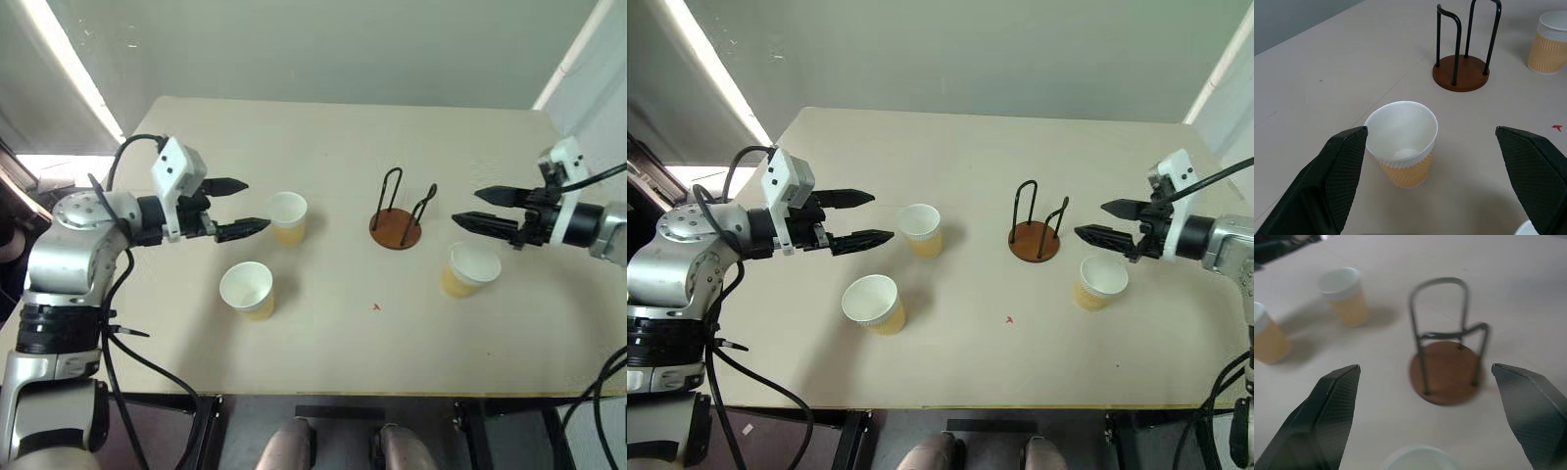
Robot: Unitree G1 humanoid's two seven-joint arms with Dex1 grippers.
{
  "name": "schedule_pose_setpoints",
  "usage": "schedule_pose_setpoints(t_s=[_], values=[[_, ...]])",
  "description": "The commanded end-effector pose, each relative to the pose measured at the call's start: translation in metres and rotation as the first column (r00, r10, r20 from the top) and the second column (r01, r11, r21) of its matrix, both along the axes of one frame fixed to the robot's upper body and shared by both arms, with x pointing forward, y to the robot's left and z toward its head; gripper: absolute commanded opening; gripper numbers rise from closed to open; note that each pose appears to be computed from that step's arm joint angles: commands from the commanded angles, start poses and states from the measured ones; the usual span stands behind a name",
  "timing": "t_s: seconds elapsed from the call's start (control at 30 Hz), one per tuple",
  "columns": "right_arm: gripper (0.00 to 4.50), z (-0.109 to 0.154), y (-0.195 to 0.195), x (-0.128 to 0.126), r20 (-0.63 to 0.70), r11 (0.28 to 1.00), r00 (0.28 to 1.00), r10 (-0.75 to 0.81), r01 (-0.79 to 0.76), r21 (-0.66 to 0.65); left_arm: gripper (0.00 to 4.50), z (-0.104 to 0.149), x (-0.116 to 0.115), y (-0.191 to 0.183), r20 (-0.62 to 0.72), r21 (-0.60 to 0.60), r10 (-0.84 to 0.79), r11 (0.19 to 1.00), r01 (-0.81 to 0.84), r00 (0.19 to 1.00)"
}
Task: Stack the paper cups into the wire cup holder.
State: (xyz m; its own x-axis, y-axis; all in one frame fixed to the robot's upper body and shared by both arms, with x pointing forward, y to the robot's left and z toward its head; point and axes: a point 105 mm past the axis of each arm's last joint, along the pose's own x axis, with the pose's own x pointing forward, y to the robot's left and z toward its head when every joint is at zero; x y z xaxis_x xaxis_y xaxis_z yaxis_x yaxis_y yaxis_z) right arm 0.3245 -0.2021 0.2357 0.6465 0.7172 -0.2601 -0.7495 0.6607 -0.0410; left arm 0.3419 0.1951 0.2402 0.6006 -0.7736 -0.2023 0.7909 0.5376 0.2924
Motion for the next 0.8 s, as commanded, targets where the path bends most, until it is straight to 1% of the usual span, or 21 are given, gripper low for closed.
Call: schedule_pose_setpoints(t_s=[0.03, 0.13, 0.27, 0.4, 0.57, 0.8], values=[[4.45, 0.005, 0.013, -0.004, 0.008, 1.000, 1.000, 0.025, -0.025, -0.012, 4.50, 0.014, -0.004, -0.004, 0.057, 0.018, -0.026, 1.000, 0.025, 0.998], [4.45, -0.004, 0.016, -0.002, -0.017, 0.999, 1.000, 0.017, -0.018, -0.037, 4.50, 0.014, -0.004, -0.005, 0.052, 0.013, -0.030, 0.999, 0.029, 0.998], [4.45, -0.008, 0.017, 0.001, -0.031, 0.999, 1.000, 0.000, -0.001, -0.052, 4.50, 0.013, -0.005, -0.004, 0.053, 0.012, -0.034, 0.999, 0.033, 0.998], [4.45, -0.014, 0.011, 0.011, -0.054, 0.995, 0.996, -0.069, 0.065, -0.077, 4.50, 0.013, -0.005, -0.005, 0.057, 0.010, -0.038, 0.999, 0.038, 0.998], [4.45, -0.015, 0.009, 0.023, -0.044, 0.990, 0.993, -0.109, 0.105, -0.091, 4.50, 0.014, -0.005, -0.007, 0.057, 0.007, -0.044, 0.999, 0.044, 0.997], [4.45, -0.023, 0.031, 0.037, -0.051, 0.992, 0.994, -0.093, 0.088, -0.086, 4.50, 0.013, -0.007, -0.010, 0.049, 0.007, -0.055, 0.998, 0.055, 0.997]])
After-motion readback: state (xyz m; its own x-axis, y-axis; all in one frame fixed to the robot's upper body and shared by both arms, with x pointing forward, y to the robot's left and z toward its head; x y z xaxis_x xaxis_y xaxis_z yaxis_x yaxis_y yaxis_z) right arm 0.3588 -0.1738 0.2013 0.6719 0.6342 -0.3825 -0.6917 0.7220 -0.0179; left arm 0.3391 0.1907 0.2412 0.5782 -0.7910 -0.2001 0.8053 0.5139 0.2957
